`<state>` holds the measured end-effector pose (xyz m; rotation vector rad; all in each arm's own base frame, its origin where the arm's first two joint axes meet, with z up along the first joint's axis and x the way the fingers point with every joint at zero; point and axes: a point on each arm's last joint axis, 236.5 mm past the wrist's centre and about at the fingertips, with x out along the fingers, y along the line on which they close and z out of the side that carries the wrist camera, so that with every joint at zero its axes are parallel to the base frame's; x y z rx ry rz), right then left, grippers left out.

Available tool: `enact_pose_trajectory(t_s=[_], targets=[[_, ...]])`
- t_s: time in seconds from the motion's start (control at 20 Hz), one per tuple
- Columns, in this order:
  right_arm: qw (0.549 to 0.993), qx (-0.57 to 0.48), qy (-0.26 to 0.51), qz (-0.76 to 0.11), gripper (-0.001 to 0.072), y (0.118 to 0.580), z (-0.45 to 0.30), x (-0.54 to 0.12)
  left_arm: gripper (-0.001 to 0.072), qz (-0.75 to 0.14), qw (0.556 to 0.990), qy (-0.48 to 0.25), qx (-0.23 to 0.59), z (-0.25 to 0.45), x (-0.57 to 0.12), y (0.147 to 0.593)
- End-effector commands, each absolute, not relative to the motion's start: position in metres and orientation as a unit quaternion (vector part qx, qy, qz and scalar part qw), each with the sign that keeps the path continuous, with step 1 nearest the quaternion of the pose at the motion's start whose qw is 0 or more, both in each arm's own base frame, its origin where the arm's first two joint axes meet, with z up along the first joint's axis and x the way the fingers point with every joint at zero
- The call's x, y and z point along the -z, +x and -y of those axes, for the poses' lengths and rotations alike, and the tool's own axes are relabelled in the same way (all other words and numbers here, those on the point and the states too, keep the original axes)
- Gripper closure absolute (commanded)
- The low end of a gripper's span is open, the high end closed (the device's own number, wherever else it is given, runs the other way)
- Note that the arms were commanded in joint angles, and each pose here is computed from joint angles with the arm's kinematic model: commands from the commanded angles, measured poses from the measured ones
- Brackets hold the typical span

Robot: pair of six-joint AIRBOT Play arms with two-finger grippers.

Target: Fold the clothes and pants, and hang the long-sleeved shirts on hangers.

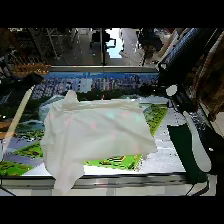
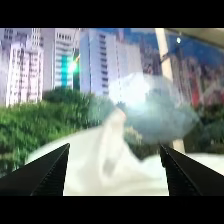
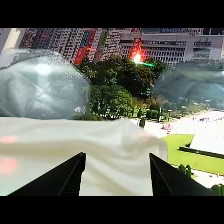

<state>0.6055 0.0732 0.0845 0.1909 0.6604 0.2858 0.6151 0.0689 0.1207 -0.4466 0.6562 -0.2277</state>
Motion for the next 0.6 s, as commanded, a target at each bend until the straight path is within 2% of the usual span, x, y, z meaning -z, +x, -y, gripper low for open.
enact_pose_trajectory(t_s=[0.0,0.1,0.15,0.25,0.3,0.35,0.4,0.45,0.55], targets=[[0.89,-0.153,0.106,-0.416,0.024,0.57,-0.047,-0.065,0.0158,-0.514,0.823,-0.223,0.092,-0.086,-0.06,0.531],[0.839,-0.162,0.131,-0.503,0.024,0.522,-0.024,-0.04,0.0322,-0.667,0.717,-0.195,0.055,-0.101,-0.02,0.445],[0.808,-0.169,0.151,-0.545,0.0239,0.494,-0.016,-0.026,0.0425,-0.701,0.687,-0.189,0.042,-0.102,-0.011,0.417],[0.743,-0.19,0.195,-0.611,0.0239,0.428,-0.006,0.006,0.0444,-0.701,0.683,-0.203,0.036,-0.084,0.001,0.385],[0.724,-0.199,0.219,-0.623,0.0239,0.401,-0.004,0.017,0.0419,-0.694,0.689,-0.206,0.028,-0.074,0.008,0.367],[0.711,-0.203,0.245,-0.627,0.0224,0.379,-0.002,0.027,0.0301,-0.687,0.695,-0.213,0.021,-0.061,0.017,0.345],[0.7,-0.207,0.273,-0.626,0.0168,0.361,-0.002,0.035,0.0115,-0.684,0.695,-0.222,0.017,-0.048,0.025,0.319],[0.69,-0.216,0.289,-0.628,0.0171,0.348,-0.002,0.041,0.0003,-0.683,0.691,-0.237,0.018,-0.032,0.034,0.291],[0.675,-0.22,0.282,-0.645,0.0171,0.328,0.002,0.056,0.0001,-0.686,0.682,-0.251,0.012,-0.009,0.052,0.239]])
